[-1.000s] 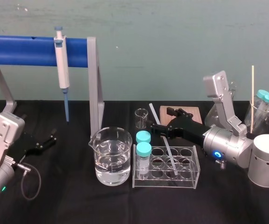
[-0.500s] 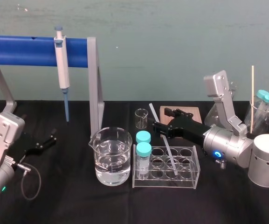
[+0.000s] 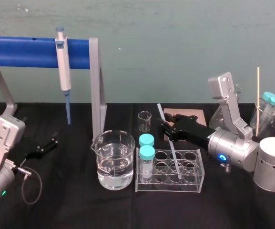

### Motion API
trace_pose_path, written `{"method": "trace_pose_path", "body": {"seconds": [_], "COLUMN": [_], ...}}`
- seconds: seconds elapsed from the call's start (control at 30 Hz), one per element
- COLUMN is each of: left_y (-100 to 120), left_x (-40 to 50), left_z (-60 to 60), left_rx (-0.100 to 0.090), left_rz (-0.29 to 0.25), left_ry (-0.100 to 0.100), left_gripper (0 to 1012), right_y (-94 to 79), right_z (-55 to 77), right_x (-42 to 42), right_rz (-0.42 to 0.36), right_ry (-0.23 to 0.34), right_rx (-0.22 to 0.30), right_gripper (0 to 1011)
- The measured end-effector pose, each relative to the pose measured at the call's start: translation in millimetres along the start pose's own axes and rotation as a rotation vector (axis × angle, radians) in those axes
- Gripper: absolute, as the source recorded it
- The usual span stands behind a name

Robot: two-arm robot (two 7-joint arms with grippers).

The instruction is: Pick up the stirring rod with one hand, then place it down.

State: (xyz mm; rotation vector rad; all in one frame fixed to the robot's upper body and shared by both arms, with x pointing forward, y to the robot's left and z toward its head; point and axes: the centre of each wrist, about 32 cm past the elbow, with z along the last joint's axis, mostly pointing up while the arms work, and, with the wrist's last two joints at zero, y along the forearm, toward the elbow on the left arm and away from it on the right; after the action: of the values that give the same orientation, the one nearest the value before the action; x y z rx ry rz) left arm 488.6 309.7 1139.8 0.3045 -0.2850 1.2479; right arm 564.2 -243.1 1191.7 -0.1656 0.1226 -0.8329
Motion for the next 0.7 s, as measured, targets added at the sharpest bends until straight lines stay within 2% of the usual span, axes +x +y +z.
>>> {"method": "trace_pose_path", "body": {"seconds": [0.1, 0.13, 0.17, 0.27, 0.63, 0.7], "left_y": [0.0, 0.0, 0.0, 0.0, 0.0, 0.0], "left_x": [0.0, 0.0, 0.0, 0.0, 0.0, 0.0], "left_z": [0.0, 0.0, 0.0, 0.0, 0.0, 0.0], "left_rx": [0.0, 0.0, 0.0, 0.0, 0.0, 0.0], "left_rz": [0.0, 0.0, 0.0, 0.0, 0.0, 0.0], "left_ry": [0.0, 0.0, 0.0, 0.0, 0.0, 0.0], "left_gripper": [1000, 1000, 1000, 1000, 1000, 1000], "right_y": [0.0, 0.0, 0.0, 0.0, 0.0, -0.6], "right_z": [0.0, 0.0, 0.0, 0.0, 0.0, -1.1], "right_x": [0.0, 0.0, 0.0, 0.0, 0.0, -0.2], "right_rz": [0.0, 0.0, 0.0, 0.0, 0.0, -0.002], "right_ry": [0.0, 0.0, 0.0, 0.0, 0.0, -0.001], "right_rx": [0.0, 0.0, 0.0, 0.0, 0.0, 0.022], "right_gripper": [222, 222, 165, 81, 72, 72]}}
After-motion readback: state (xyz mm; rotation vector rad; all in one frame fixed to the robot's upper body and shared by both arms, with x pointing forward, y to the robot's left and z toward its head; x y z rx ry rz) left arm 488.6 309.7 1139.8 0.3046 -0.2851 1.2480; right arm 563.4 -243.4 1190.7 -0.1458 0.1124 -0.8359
